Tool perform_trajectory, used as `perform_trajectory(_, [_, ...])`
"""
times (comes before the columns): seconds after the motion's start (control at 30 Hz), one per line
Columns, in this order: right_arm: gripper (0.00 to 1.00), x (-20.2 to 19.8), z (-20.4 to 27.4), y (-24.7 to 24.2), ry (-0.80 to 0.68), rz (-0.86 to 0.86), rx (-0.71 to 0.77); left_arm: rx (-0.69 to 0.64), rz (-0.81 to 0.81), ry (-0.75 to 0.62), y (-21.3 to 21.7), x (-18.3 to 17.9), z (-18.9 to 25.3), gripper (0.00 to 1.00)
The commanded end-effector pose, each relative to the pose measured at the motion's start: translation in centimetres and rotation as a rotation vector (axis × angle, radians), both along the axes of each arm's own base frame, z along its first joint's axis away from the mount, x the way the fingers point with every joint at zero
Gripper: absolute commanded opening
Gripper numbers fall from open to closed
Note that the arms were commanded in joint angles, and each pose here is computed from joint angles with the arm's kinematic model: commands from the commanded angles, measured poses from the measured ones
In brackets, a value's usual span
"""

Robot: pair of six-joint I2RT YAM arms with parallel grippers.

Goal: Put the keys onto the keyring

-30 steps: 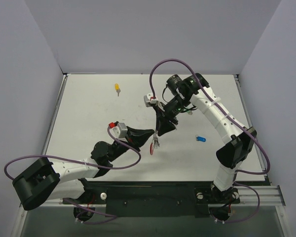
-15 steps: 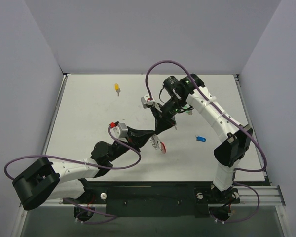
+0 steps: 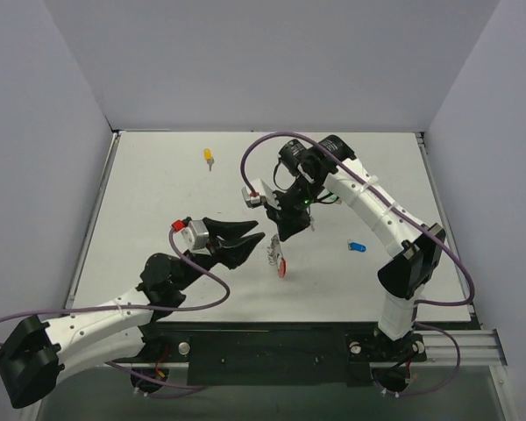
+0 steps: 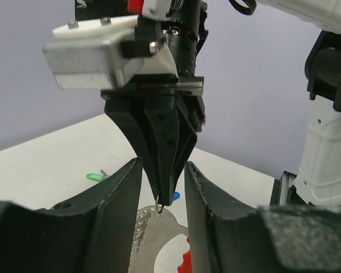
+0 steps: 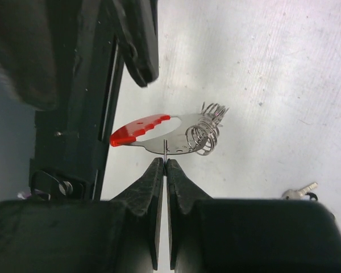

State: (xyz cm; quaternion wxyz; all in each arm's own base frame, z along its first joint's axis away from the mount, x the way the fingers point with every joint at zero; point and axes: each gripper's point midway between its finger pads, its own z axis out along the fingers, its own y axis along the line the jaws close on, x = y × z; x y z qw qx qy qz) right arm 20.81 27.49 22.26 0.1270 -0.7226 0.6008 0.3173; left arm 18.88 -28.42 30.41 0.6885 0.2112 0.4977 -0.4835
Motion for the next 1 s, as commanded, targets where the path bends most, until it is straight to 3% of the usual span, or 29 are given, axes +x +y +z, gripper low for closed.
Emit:
perform_trajectory(0.0, [0.00,-1.4,0.9,-2.1,-0.052,0.044,-0.110,0.125,0.046,0.004,0.5,0.5,-0.3,0.49])
perform_trajectory(0.27, [0.00,-1.3,1.0,-2.1,-0.073,0.061,-0.149,0.295,-0.060,-0.008,-1.6,-0.1,-1.9,0.54])
perform_trajectory(0.47, [0.00,-1.5,0.9,-2.1,-0.066,0.063,-0.160,0.300,-0.024,-0.046,-2.3,1.1,-1.4,0.53])
perform_trajectory(0.97, [0.00,-1.7,1.0,-2.1,-0.057,0.074,-0.153,0.350,-0.033,-0.072,-3.8,2.0,-2.1,0.32])
